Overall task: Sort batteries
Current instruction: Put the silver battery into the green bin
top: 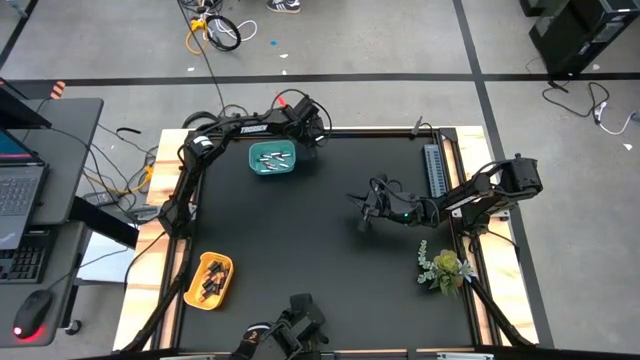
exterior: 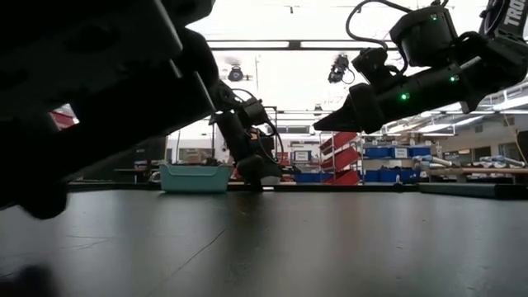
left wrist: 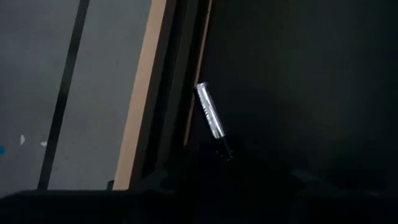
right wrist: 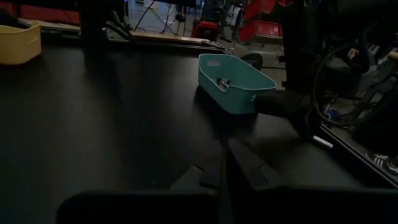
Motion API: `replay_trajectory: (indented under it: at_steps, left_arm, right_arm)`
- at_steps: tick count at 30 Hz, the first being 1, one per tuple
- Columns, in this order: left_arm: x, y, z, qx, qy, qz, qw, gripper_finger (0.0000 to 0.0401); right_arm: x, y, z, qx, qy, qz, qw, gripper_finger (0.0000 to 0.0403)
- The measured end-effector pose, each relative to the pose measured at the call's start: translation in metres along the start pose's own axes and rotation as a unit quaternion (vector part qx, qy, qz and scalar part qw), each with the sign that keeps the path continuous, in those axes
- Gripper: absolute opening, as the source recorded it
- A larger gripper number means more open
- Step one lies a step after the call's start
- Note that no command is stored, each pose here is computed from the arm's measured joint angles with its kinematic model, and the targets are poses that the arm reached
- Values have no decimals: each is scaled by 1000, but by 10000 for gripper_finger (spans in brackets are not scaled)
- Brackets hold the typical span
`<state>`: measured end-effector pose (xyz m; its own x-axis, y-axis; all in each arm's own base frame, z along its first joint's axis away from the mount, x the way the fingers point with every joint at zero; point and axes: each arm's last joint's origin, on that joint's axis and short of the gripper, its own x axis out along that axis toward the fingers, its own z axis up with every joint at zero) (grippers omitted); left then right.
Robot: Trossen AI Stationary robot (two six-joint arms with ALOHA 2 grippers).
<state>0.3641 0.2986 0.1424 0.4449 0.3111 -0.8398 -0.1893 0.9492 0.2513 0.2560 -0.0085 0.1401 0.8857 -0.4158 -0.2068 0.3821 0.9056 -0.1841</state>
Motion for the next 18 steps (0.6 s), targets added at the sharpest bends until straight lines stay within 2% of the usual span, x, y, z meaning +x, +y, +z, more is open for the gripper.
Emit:
replay_trajectory:
  at_steps: [7,10,14,18]
  left_arm:
    - [2,-1,0,-11,1,-4,1000,125]
    - [2,-2,-1,-13,3,-6,1000,93]
    - [2,-1,0,-13,-1,-4,1000,21]
    - [2,-2,-1,-15,4,-4,1000,9]
  right_arm:
    - [0,0,0,0,0,0,1000,12]
    - [0,0,0,0,0,0,1000,12]
    - [0,0,0,0,0,0,1000,12]
    - [0,0,0,0,0,0,1000,12]
